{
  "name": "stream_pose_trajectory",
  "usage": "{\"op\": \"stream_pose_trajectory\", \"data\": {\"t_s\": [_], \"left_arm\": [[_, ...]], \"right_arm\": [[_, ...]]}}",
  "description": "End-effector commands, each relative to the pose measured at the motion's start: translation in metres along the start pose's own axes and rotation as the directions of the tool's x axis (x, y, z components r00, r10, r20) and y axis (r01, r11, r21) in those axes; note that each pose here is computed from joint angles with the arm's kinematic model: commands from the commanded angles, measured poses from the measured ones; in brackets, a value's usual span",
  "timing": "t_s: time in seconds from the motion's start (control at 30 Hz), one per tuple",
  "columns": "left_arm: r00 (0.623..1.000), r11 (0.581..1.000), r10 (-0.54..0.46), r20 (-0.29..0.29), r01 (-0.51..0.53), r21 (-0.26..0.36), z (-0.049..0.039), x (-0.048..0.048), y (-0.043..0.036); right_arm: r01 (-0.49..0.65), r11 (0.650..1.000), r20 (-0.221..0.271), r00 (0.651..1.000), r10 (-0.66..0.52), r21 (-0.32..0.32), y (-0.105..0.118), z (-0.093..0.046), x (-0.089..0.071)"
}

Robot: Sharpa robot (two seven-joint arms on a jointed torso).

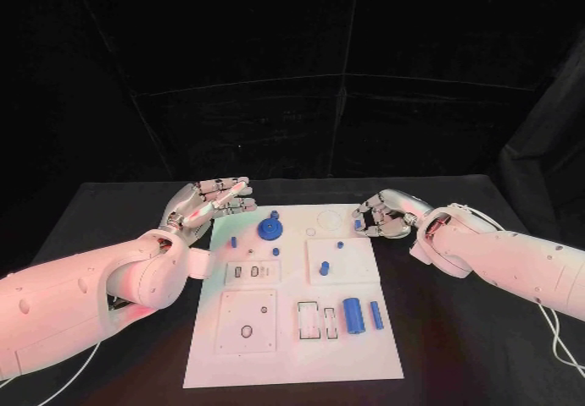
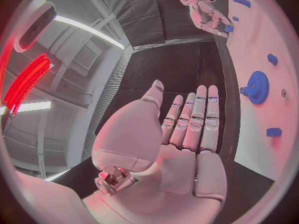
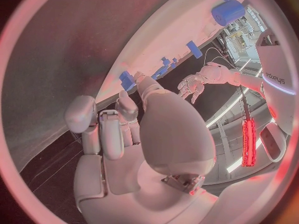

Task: Assemble the parts on the task board

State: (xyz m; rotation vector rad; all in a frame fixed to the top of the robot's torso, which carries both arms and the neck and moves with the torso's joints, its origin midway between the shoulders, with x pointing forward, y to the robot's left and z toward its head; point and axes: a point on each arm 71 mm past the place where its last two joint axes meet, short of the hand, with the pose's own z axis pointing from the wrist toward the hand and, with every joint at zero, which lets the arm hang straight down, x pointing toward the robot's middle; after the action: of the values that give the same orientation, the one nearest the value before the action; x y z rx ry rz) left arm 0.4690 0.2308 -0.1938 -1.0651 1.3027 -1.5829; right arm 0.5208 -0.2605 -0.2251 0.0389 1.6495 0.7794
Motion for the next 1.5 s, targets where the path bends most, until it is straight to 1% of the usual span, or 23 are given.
{"op": "stream_pose_trajectory", "data": {"t_s": [0.03, 0.47, 0.8, 0.9, 0.93, 0.97, 1.2, 1.27, 1.4, 1.5], "left_arm": [[1.000, 1.000, -0.008, -0.013, 0.008, 0.013, 0.0004, 0.0011, -0.0015], [1.000, 1.000, -0.007, -0.011, 0.007, 0.012, 0.0003, 0.0001, -0.0015], [1.000, 1.000, -0.007, -0.011, 0.007, 0.011, 0.0004, -0.0003, -0.0014], [1.000, 1.000, -0.007, -0.011, 0.007, 0.011, 0.0004, -0.0004, -0.0014], [1.000, 1.000, -0.007, -0.011, 0.007, 0.011, 0.0005, -0.0006, -0.0013], [1.000, 1.000, -0.007, -0.011, 0.007, 0.010, 0.0005, -0.0006, -0.0013], [1.000, 1.000, -0.006, -0.009, 0.006, 0.010, 0.0006, -0.0017, -0.0012], [1.000, 1.000, -0.005, -0.008, 0.005, 0.009, 0.0005, -0.0021, -0.0012], [1.000, 1.000, -0.004, -0.006, 0.004, 0.009, 0.0000, -0.0031, -0.0015], [1.000, 1.000, -0.003, -0.004, 0.003, 0.010, -0.0004, -0.0039, -0.0019]], "right_arm": [[-0.001, 1.000, -0.026, 1.000, 0.001, 0.002, 0.000, 0.001, 0.002], [0.000, 1.000, -0.051, 0.999, 0.001, 0.028, -0.003, 0.001, 0.004], [0.002, 0.999, -0.041, 0.999, 0.000, 0.040, -0.003, 0.002, 0.004], [-0.010, 0.999, -0.021, 1.000, 0.011, 0.046, -0.003, 0.002, 0.003], [-0.022, 0.998, -0.001, 1.000, 0.022, 0.055, -0.003, 0.002, 0.002], [-0.025, 0.998, 0.004, 1.000, 0.025, 0.057, -0.003, 0.002, 0.002], [-0.068, 0.995, 0.096, 0.994, 0.060, 0.079, -0.001, 0.001, -0.004], [-0.080, 0.993, 0.114, 0.991, 0.071, 0.081, 0.001, 0.000, -0.005], [-0.103, 0.991, 0.135, 0.987, 0.090, 0.089, 0.009, -0.002, -0.005], [-0.125, 0.987, 0.131, 0.985, 0.112, 0.099, 0.020, -0.005, -0.003]]}}
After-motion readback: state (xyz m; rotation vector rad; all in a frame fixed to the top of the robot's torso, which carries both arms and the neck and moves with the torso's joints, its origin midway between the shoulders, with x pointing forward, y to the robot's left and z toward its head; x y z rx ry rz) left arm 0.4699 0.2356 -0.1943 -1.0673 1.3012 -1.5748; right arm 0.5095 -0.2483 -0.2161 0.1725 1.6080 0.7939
